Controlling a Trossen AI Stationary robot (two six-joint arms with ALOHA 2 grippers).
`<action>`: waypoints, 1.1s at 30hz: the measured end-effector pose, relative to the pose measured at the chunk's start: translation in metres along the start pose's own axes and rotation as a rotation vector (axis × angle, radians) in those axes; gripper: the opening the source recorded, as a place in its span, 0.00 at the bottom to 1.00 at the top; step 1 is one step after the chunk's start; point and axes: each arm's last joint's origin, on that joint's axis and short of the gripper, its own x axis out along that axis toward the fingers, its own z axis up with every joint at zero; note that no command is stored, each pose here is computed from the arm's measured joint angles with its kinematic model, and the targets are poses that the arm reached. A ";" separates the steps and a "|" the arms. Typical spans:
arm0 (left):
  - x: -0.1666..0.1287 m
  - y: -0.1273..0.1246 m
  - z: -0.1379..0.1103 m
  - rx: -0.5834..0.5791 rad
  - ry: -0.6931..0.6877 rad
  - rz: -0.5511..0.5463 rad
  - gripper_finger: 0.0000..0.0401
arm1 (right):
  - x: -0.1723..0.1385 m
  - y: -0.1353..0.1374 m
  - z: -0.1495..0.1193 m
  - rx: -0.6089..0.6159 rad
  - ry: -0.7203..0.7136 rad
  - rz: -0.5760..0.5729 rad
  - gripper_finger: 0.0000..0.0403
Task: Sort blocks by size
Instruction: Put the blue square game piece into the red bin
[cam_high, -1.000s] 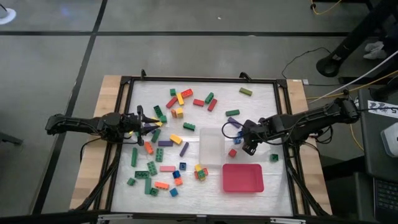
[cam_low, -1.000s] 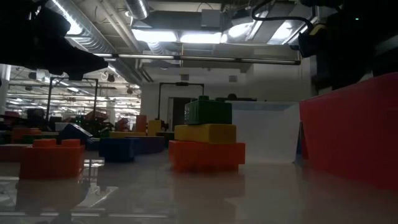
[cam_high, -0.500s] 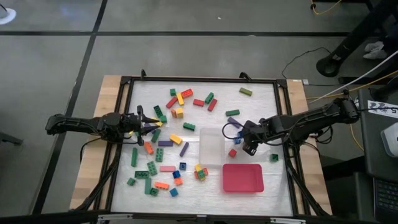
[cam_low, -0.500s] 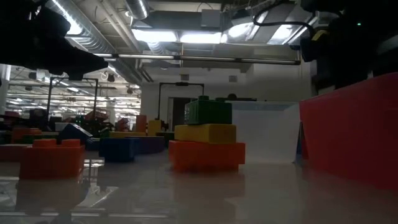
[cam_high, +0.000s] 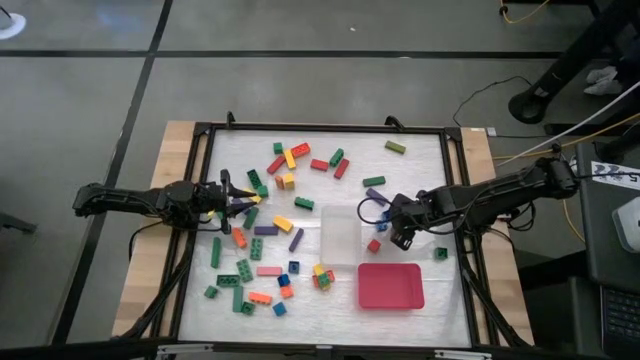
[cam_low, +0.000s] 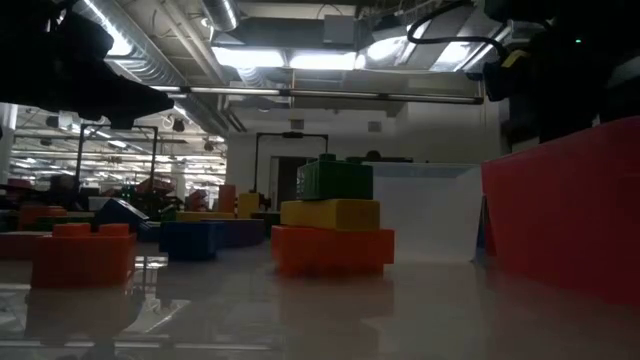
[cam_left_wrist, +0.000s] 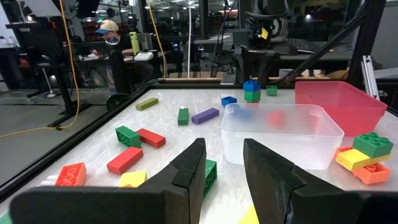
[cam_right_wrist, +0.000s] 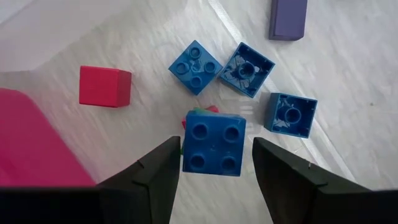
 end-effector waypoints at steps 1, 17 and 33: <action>0.000 0.000 0.000 0.000 0.000 0.000 0.24 | 0.001 0.000 0.000 -0.001 0.002 -0.004 0.50; 0.000 0.000 0.000 0.000 0.000 0.000 0.24 | 0.014 0.005 0.003 -0.037 0.031 -0.033 0.43; 0.000 0.000 0.000 0.000 0.000 0.000 0.24 | 0.006 0.008 0.007 -0.104 0.034 -0.012 0.36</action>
